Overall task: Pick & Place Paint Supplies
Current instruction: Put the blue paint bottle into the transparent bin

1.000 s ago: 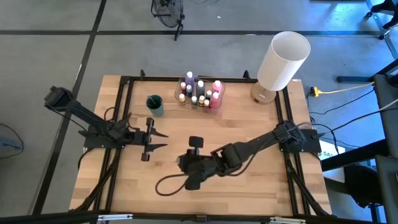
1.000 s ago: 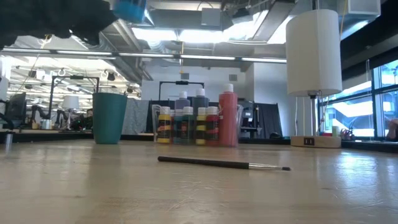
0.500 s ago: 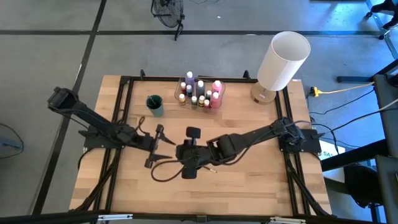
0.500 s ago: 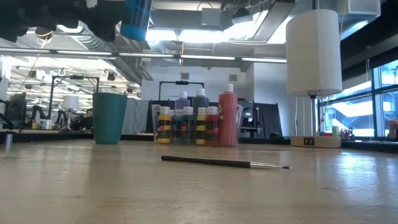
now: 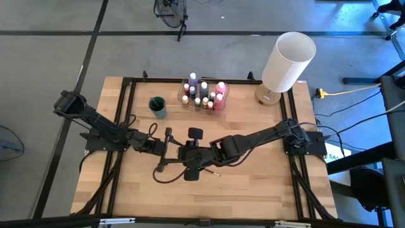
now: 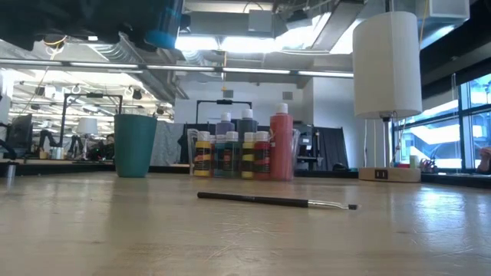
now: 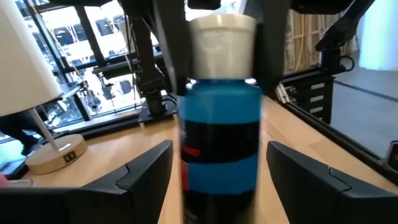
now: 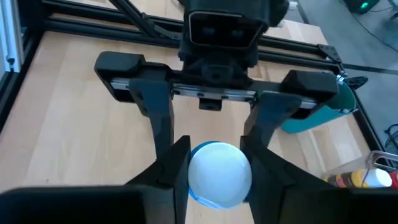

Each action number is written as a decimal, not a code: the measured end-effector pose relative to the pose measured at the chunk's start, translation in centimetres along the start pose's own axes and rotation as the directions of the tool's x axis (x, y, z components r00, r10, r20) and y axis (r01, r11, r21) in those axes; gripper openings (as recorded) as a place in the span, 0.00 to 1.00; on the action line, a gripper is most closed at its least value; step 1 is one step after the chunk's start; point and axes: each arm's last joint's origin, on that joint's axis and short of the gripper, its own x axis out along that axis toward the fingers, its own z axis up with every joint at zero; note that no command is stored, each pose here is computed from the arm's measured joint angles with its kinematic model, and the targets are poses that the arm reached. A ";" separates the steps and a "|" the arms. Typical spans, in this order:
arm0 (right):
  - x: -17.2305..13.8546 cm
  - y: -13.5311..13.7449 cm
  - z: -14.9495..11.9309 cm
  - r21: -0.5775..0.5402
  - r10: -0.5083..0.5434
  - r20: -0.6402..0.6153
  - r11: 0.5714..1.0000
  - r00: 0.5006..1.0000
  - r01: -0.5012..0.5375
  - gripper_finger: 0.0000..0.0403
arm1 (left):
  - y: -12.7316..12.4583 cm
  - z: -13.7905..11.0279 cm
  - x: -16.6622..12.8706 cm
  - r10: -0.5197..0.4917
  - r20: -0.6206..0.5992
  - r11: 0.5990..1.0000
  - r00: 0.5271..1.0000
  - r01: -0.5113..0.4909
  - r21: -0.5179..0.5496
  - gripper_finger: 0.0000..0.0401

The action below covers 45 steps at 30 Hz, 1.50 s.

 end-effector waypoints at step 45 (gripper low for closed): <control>-8.7 6.8 -3.1 0.028 -0.482 0.071 0.876 0.873 0.481 0.75 | -0.8 4.4 -1.3 -0.011 0.441 1.000 0.897 0.001 0.023 0.32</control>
